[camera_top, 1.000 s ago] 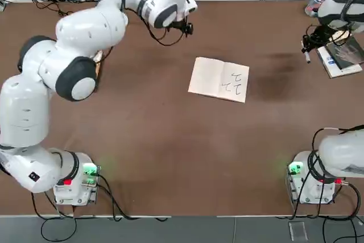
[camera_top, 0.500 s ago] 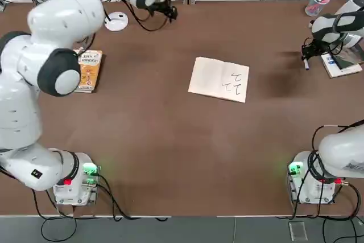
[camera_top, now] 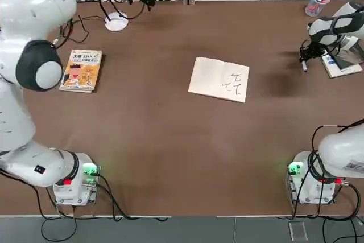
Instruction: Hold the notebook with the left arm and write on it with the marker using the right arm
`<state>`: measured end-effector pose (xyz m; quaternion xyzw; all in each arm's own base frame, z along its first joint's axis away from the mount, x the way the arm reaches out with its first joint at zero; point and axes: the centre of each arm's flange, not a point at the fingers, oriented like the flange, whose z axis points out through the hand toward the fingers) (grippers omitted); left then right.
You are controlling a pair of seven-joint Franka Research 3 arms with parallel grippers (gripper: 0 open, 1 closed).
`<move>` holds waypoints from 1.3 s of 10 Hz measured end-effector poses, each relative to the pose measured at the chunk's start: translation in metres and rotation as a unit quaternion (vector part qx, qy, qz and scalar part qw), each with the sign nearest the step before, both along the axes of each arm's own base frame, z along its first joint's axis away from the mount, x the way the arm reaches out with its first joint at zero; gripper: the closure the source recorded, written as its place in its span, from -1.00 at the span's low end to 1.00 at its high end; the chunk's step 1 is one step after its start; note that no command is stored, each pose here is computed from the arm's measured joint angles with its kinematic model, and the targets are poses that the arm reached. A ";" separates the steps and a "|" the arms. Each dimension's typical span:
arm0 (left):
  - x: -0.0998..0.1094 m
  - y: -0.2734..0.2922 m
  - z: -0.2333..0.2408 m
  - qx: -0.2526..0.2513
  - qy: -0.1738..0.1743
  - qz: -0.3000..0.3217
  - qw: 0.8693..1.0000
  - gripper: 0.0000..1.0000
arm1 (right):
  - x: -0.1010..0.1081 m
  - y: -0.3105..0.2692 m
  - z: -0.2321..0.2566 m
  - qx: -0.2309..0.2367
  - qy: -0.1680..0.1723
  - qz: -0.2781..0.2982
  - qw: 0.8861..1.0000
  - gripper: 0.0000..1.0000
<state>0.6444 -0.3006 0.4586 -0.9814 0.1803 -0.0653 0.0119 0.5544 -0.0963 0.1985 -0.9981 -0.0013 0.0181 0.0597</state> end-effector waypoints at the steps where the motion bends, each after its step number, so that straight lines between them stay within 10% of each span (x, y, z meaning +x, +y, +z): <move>1: 0.001 0.018 0.011 0.002 0.005 0.011 1.000 -1.00 | 0.000 0.000 0.000 0.000 0.000 0.000 1.000 0.48; 5: -0.003 0.085 0.035 -0.020 0.028 0.050 0.998 -0.99 | 0.000 0.001 0.000 0.000 0.000 0.001 1.000 -0.18; 13: -0.054 0.147 0.063 -0.017 0.037 0.053 0.998 -1.00 | 0.001 0.003 0.000 0.001 0.000 0.000 1.000 -0.22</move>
